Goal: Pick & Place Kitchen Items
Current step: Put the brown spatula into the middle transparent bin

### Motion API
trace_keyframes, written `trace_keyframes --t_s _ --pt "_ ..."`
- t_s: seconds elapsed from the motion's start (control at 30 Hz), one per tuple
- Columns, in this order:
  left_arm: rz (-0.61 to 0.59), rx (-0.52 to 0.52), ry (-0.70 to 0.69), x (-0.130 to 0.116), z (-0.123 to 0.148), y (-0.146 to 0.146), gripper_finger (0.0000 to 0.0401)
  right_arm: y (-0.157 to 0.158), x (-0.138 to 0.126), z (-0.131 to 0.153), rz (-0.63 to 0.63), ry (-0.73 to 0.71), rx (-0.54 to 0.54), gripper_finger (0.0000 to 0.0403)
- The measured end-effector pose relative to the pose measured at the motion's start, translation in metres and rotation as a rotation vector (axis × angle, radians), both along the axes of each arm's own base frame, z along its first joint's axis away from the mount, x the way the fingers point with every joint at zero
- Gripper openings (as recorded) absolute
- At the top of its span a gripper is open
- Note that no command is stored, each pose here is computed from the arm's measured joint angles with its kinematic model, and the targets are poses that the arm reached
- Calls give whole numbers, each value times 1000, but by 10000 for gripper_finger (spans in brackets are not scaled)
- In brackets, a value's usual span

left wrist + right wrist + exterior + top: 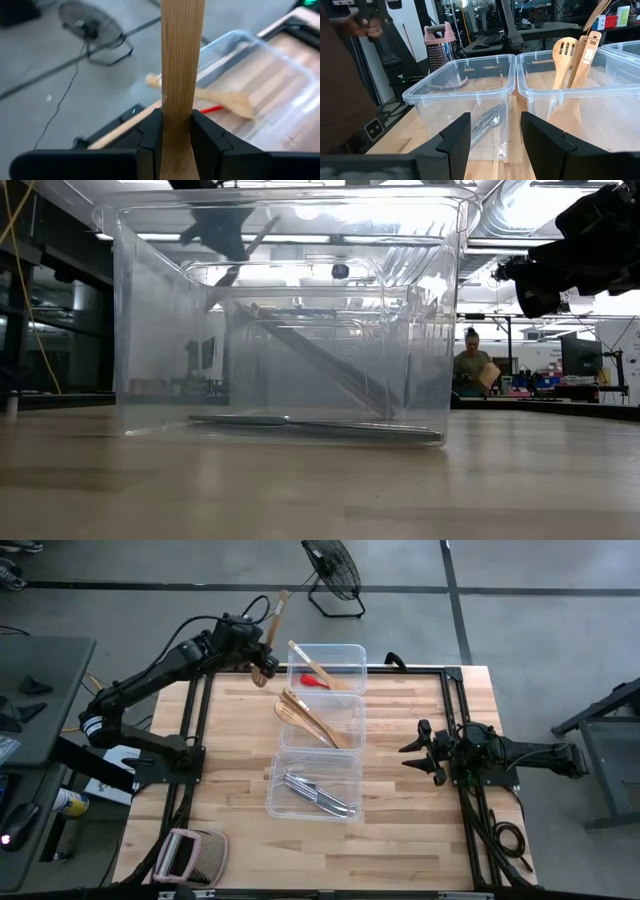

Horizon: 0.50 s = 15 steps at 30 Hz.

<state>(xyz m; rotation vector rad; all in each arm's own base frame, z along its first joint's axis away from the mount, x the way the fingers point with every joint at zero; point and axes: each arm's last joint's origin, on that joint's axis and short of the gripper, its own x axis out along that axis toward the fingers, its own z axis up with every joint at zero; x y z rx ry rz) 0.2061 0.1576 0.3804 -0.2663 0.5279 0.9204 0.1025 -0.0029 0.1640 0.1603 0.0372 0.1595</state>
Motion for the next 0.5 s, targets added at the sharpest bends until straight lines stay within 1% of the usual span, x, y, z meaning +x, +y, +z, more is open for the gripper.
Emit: trace_keyframes --t_s 0.33,0.5 --pt "-235 102 -81 16 13 -13 71 0 0 0 0 0 0 165" --pt "-327 147 -113 23 18 -19 71 0 0 0 0 0 0 165"
